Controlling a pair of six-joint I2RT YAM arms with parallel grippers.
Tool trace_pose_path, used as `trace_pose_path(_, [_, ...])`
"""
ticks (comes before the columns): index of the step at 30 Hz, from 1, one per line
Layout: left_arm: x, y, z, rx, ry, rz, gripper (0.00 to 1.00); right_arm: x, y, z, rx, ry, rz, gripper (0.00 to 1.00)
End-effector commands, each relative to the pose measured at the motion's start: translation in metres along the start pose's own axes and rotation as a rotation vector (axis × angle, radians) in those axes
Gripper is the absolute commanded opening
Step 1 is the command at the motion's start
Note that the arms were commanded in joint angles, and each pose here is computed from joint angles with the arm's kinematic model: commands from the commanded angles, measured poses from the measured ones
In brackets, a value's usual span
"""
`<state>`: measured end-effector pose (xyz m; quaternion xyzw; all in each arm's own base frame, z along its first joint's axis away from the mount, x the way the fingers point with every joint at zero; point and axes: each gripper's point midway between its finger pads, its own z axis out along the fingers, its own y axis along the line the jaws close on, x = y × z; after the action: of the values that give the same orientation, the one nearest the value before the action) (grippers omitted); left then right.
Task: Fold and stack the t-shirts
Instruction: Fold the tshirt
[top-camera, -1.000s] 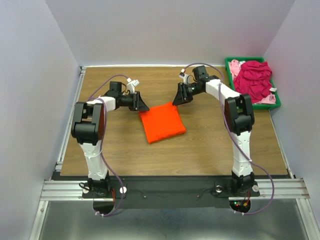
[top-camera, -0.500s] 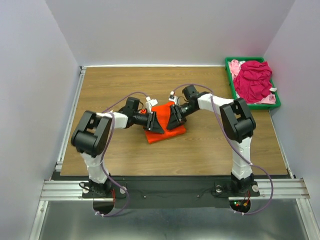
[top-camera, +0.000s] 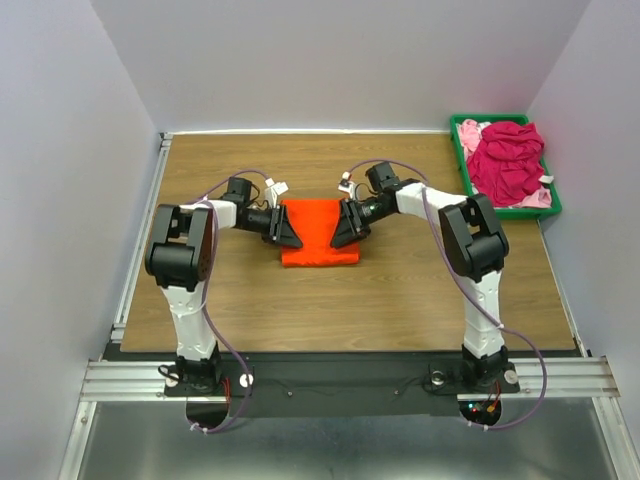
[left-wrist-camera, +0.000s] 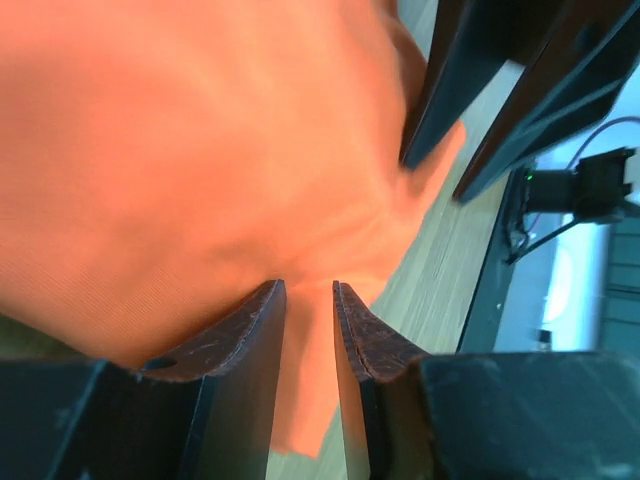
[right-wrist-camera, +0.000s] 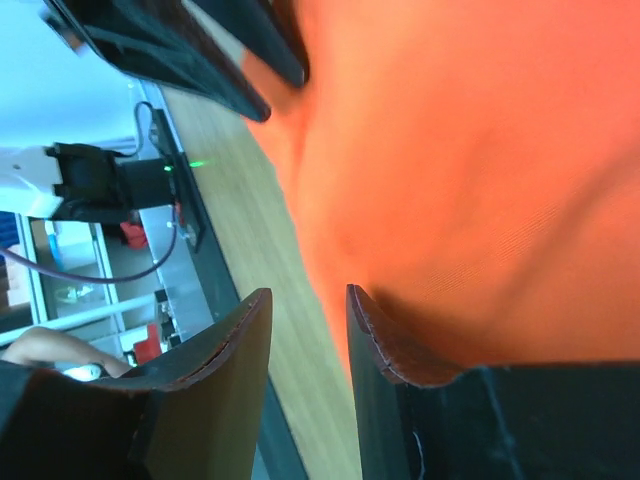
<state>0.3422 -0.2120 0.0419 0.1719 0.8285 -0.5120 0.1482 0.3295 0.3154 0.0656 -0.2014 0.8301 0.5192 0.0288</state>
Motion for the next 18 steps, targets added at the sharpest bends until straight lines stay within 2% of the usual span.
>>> trace_pose_path(1, [0.011, -0.045, -0.018, 0.040, 0.016, 0.147, 0.38, -0.026, 0.052, -0.028, -0.024, -0.093, -0.112, 0.42])
trace_pose_path(4, [0.020, -0.077, -0.018, 0.093, 0.005, 0.196, 0.38, -0.012, 0.068, -0.031, -0.042, -0.086, -0.102, 0.42])
trace_pose_path(6, [0.025, -0.084, -0.016, 0.114, -0.005, 0.182, 0.38, -0.002, 0.071, -0.025, -0.051, -0.065, -0.097, 0.42])
trace_pose_path(7, [0.035, -0.086, -0.012, 0.128, 0.005, 0.130, 0.38, 0.004, 0.067, -0.020, -0.051, -0.049, -0.086, 0.42])
trace_pose_path(8, [0.032, -0.084, -0.009, 0.128, -0.009, 0.148, 0.38, 0.014, 0.057, -0.010, -0.051, -0.021, -0.063, 0.41])
trace_pose_path(10, [0.036, -0.074, -0.004, 0.111, -0.002, 0.108, 0.38, 0.022, 0.040, 0.000, -0.054, 0.007, -0.030, 0.41])
trace_pose_path(13, [0.045, -0.035, 0.002, 0.060, 0.012, 0.016, 0.38, 0.032, 0.004, 0.011, -0.021, 0.035, 0.022, 0.38])
trace_pose_path(18, [0.046, 0.018, -0.009, -0.029, -0.019, -0.058, 0.38, 0.035, -0.042, 0.000, 0.050, 0.010, 0.060, 0.37])
